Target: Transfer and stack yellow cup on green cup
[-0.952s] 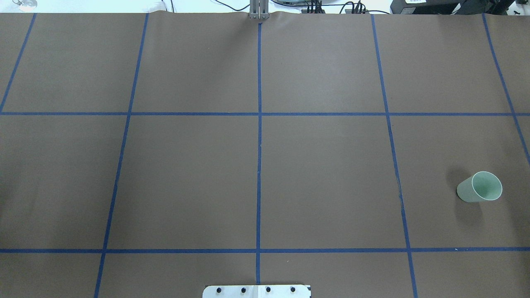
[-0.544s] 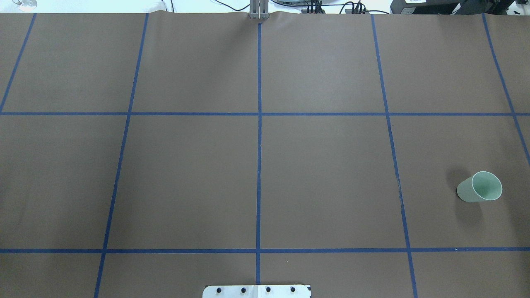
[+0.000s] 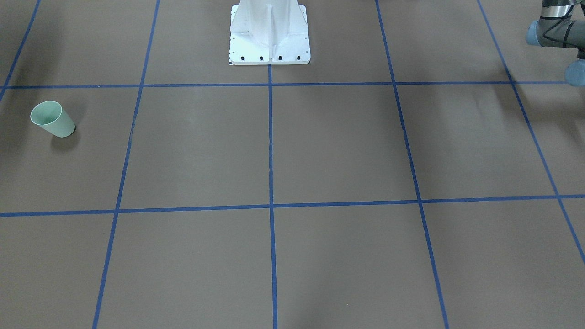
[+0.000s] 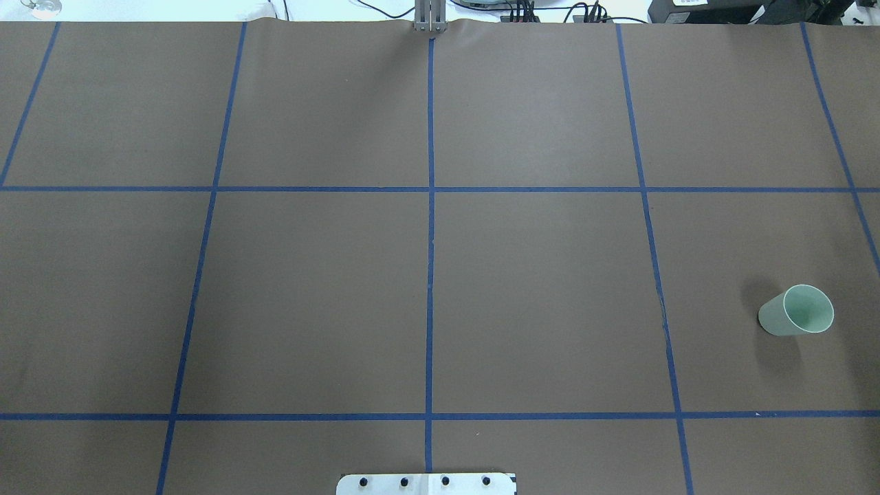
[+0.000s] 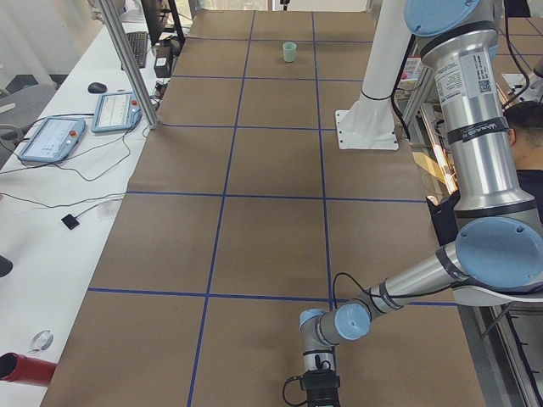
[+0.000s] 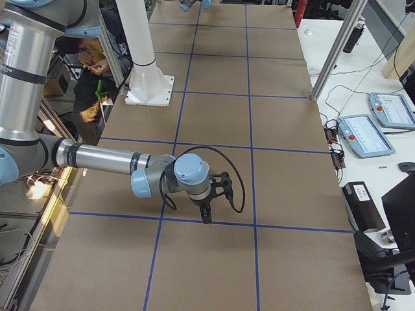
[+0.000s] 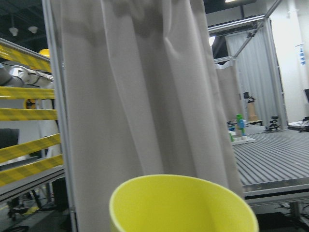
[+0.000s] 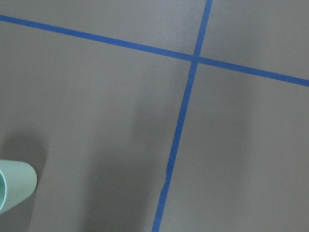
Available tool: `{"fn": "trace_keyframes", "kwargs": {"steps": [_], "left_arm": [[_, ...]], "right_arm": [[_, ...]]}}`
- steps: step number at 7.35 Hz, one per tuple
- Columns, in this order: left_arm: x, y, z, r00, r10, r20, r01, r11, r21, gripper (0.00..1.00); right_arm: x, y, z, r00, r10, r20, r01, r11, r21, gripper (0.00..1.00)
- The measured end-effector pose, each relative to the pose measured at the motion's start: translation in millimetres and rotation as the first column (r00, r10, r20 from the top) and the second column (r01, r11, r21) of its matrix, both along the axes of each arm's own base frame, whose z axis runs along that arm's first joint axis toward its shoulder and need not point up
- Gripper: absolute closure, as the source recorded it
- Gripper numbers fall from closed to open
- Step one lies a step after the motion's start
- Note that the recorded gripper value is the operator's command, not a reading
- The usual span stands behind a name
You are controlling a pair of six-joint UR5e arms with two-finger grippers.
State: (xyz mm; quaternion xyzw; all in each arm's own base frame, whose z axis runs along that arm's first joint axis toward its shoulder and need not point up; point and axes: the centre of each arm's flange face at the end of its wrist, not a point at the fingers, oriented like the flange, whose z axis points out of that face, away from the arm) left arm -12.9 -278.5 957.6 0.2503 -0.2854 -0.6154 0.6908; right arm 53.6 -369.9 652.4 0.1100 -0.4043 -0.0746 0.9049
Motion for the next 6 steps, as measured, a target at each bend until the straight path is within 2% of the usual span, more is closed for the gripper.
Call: {"fn": "trace_keyframes", "kwargs": {"steps": [1, 2, 3, 4, 5, 6], "left_arm": [[3.0, -14.6, -9.4, 0.998, 0.068, -0.015, -0.067, 0.993, 0.096, 0.98], [4.8, -26.7, -20.7, 0.988, 0.154, -0.028, -0.146, 0.973, 0.18, 0.98], [5.7, -34.4, -33.1, 0.97, 0.24, -0.045, -0.222, 0.943, 0.249, 0.98], [7.0, -40.6, -47.1, 0.943, 0.327, -0.062, -0.294, 0.904, 0.31, 0.98], [8.1, -44.4, -62.4, 0.906, 0.417, -0.069, -0.365, 0.854, 0.37, 0.99], [10.3, -47.9, -80.0, 0.855, 0.515, -0.056, -0.447, 0.788, 0.424, 0.99]], "right_arm": [[-0.1, -0.4, -0.3, 1.0, 0.001, 0.003, -0.001, 1.0, -0.001, 0.0], [-0.1, -0.9, -0.9, 1.0, 0.003, 0.005, -0.003, 1.0, -0.002, 0.0], [-0.2, -1.5, -1.8, 1.0, 0.005, 0.007, -0.005, 1.0, -0.003, 0.0], [-0.3, -2.1, -2.7, 1.0, 0.006, 0.008, -0.006, 1.0, -0.003, 0.0], [-0.4, -2.7, -3.9, 1.0, 0.007, 0.01, -0.007, 1.0, -0.001, 0.0], [-0.3, -3.0, -5.1, 1.0, 0.007, 0.011, -0.007, 1.0, 0.001, 0.0]]}}
